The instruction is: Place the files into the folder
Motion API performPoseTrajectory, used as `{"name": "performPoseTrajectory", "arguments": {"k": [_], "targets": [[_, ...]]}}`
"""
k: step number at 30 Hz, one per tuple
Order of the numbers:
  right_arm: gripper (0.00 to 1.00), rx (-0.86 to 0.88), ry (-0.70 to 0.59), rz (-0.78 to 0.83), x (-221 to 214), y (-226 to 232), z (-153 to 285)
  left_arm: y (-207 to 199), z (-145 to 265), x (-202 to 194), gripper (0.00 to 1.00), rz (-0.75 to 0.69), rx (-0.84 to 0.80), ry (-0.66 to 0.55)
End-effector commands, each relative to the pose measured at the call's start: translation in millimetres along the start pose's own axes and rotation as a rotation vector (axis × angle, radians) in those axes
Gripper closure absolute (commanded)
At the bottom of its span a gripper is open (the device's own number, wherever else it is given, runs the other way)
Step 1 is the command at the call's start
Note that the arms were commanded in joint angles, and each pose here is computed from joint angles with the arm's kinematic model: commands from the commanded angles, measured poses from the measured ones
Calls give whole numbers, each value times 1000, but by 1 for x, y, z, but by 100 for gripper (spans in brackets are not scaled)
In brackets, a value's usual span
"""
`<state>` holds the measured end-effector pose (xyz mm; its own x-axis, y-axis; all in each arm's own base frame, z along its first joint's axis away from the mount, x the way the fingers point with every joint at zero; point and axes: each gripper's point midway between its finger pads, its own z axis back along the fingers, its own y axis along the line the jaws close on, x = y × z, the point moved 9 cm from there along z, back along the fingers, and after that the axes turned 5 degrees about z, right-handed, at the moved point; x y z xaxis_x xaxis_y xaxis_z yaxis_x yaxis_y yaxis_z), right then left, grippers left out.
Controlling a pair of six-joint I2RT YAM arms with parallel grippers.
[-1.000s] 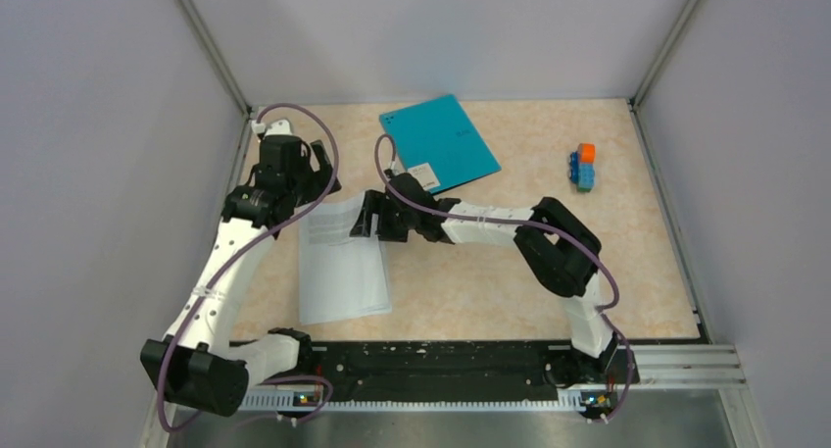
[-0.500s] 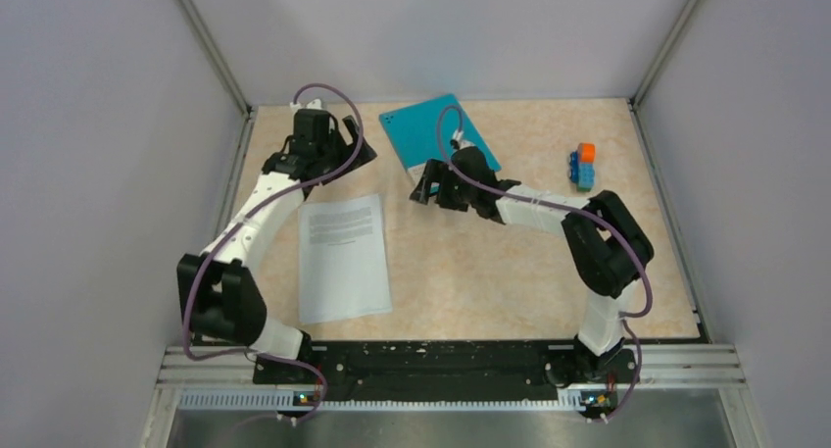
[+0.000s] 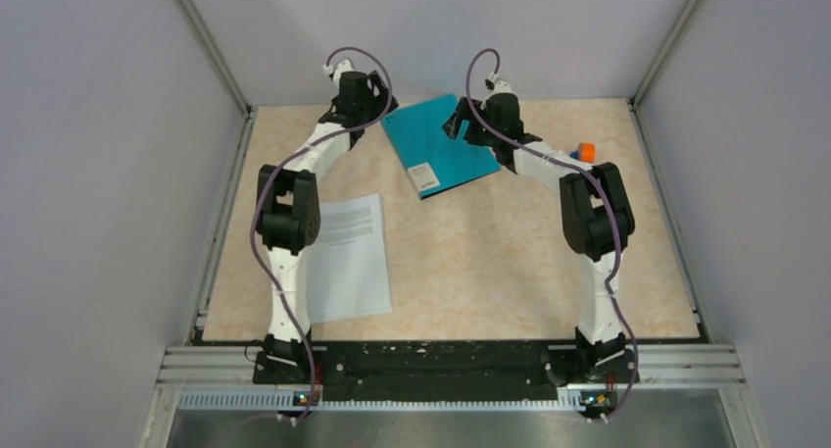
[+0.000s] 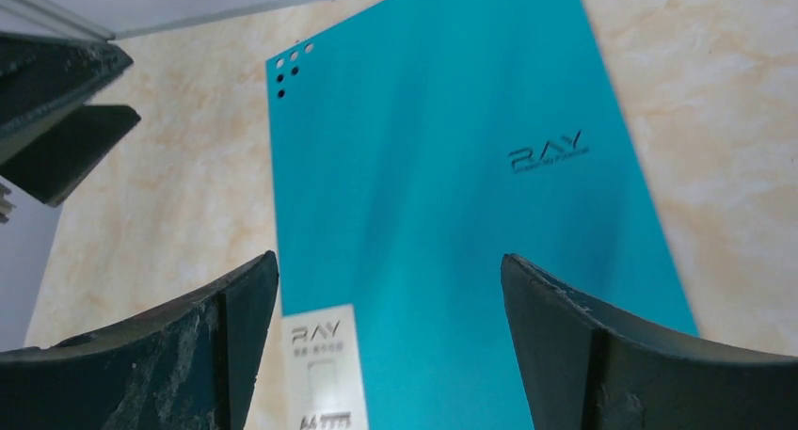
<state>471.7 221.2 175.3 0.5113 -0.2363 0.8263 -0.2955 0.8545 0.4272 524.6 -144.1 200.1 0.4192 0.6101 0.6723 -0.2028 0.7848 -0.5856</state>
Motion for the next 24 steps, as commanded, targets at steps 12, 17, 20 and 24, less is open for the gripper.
{"name": "performPoseTrajectory", "arguments": {"k": [12, 17, 20, 24], "targets": [[13, -46, -7, -2, 5, -53, -76, 16, -139, 45, 4, 272, -275, -239], [13, -65, 5, -32, -2, -70, -76, 23, -149, 23, 4, 360, -298, -154], [12, -69, 18, -38, -5, -74, -76, 25, -151, 12, 5, 389, -306, -95], [12, -57, 43, -51, -9, -80, -76, 24, -150, 0, 5, 387, -306, -22]]}}
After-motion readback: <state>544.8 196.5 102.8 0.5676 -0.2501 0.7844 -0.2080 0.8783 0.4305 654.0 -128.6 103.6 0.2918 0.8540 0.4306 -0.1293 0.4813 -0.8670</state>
